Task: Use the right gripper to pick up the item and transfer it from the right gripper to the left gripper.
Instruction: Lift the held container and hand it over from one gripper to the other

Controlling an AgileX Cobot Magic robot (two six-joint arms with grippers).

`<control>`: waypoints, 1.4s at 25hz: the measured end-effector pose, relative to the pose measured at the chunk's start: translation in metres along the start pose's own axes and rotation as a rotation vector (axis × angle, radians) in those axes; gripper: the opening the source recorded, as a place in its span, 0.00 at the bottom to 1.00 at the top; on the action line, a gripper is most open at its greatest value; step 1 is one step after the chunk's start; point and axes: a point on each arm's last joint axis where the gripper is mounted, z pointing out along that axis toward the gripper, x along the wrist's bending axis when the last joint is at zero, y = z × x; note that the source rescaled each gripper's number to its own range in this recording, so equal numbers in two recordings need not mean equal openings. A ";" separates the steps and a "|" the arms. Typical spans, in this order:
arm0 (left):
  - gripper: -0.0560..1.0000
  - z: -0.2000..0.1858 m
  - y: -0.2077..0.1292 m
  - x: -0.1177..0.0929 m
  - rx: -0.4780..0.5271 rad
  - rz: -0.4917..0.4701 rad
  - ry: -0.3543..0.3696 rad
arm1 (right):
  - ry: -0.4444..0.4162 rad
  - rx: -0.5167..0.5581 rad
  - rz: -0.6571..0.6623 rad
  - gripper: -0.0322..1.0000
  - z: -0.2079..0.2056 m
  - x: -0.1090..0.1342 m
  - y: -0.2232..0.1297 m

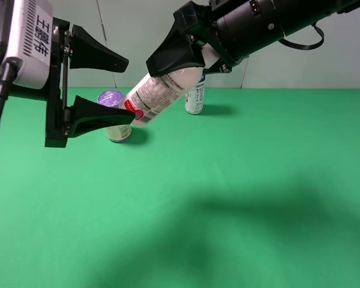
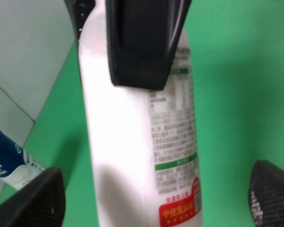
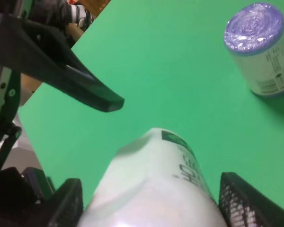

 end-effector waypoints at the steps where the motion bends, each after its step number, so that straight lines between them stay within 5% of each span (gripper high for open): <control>1: 0.56 0.000 0.000 0.000 0.001 -0.002 0.002 | 0.002 -0.001 0.002 0.08 0.000 0.000 0.000; 20: 0.56 0.010 0.004 -0.001 0.082 -0.003 0.101 | 0.031 0.001 0.022 0.08 0.000 0.003 0.000; 28: 0.56 0.031 -0.011 -0.002 0.107 -0.071 0.049 | 0.043 0.001 0.029 0.08 0.000 0.004 0.000; 35: 0.56 0.037 -0.011 0.000 0.066 -0.032 0.057 | 0.048 -0.005 0.031 0.08 0.000 0.004 0.001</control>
